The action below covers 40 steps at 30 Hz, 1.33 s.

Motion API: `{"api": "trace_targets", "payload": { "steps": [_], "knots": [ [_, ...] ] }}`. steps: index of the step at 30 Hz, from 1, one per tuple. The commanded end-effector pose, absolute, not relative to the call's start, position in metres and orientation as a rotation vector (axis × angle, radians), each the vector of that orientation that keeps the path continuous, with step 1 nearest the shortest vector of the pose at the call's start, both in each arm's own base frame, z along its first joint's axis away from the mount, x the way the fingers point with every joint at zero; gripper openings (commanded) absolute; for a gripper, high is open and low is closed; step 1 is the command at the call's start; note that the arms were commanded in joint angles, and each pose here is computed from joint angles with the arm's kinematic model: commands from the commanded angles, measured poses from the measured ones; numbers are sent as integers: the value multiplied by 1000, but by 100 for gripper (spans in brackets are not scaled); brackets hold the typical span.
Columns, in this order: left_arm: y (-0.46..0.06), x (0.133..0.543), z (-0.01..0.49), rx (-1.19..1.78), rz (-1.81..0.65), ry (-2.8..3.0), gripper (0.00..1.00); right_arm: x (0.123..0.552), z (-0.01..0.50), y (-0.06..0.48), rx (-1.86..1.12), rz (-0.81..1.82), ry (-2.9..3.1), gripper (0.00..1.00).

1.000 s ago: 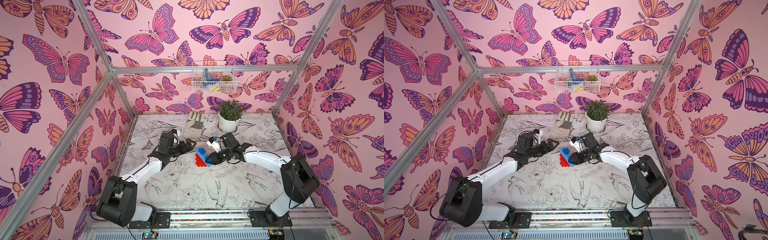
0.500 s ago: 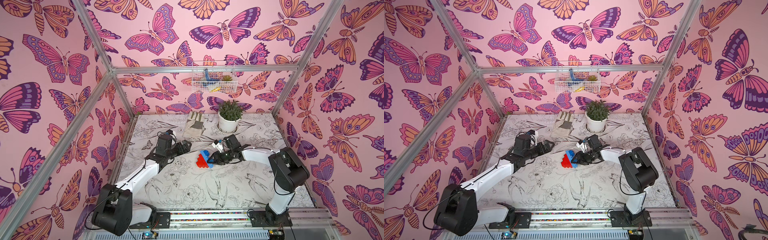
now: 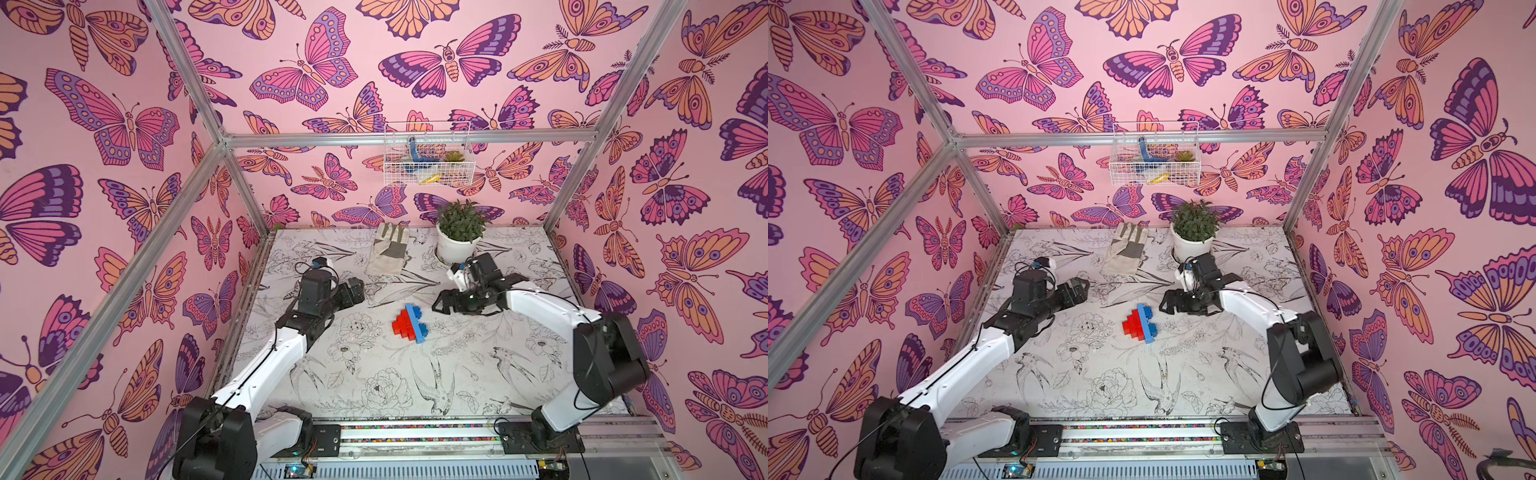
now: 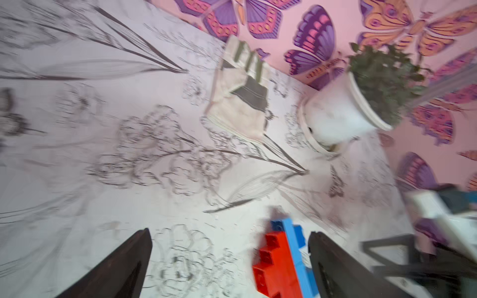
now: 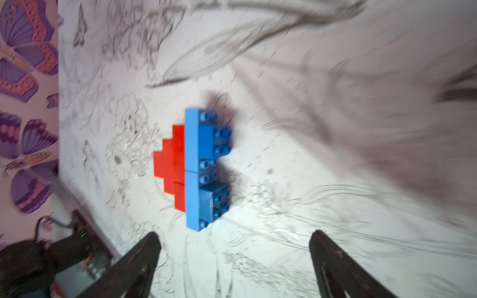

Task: Assemble a heart with lego
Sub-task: Adjust the lego brick at the center of the board, then reset both arms

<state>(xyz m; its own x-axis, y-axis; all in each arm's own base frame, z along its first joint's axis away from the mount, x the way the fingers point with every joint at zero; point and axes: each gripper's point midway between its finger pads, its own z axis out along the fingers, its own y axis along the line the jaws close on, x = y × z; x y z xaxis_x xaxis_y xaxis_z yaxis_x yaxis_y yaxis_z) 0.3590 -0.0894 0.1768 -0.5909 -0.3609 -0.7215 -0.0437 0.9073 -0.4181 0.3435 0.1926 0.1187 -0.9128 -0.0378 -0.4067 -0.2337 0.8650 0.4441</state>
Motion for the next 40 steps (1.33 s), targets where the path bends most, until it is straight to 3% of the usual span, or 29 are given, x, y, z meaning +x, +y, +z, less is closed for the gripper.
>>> {"api": "trace_targets", "payload": {
  "steps": [1, 4, 6, 9, 15, 21, 40],
  "knots": [
    [-18, 363, 171, -366, -49, 2165, 100, 374, 162, 104, -68, 221, 2474, 99],
    [19, 370, 158, -379, 151, 2158, 100, 390, 181, 26, 162, -103, 2195, 99],
    [43, 373, 138, -394, 294, 2142, 100, 392, 175, -13, 290, -148, 2064, 99],
    [49, 380, 114, -332, 303, 2085, 100, 398, 149, -43, 354, -168, 2018, 99],
    [33, 390, 108, -185, 217, 1925, 100, 417, 113, -21, 155, -95, 2142, 99],
    [18, 388, 90, -88, 91, 1909, 100, 397, 100, 12, -50, 53, 1984, 99],
    [13, 393, 89, -51, 68, 1926, 100, 396, 93, -1, 40, 25, 1955, 99]
  ]
}}
